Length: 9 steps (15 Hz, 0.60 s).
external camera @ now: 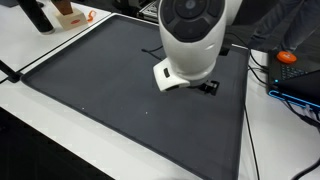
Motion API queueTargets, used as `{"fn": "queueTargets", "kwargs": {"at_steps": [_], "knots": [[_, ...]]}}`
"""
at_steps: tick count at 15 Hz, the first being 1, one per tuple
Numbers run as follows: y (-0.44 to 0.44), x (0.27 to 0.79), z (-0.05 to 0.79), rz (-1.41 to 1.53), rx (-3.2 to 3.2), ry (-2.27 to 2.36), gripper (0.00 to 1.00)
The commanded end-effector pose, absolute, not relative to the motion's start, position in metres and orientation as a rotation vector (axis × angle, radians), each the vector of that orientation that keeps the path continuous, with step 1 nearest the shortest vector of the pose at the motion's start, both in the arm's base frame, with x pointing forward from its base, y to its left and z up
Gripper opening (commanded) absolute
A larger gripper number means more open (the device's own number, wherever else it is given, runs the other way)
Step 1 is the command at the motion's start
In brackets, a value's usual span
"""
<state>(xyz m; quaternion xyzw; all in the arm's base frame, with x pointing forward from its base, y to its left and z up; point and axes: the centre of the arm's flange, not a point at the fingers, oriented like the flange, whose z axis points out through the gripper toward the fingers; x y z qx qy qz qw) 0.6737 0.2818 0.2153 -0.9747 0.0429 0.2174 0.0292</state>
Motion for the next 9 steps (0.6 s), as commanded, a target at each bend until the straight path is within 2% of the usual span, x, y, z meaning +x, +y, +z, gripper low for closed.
{"fn": "queueTargets", "kwargs": {"at_steps": [1,9], "knots": [[0.254,0.644,0.218,0.661,-2.894,0.394,1.00],[0.196,0.609,0.221,0.716,-2.649,0.866,1.00]]}}
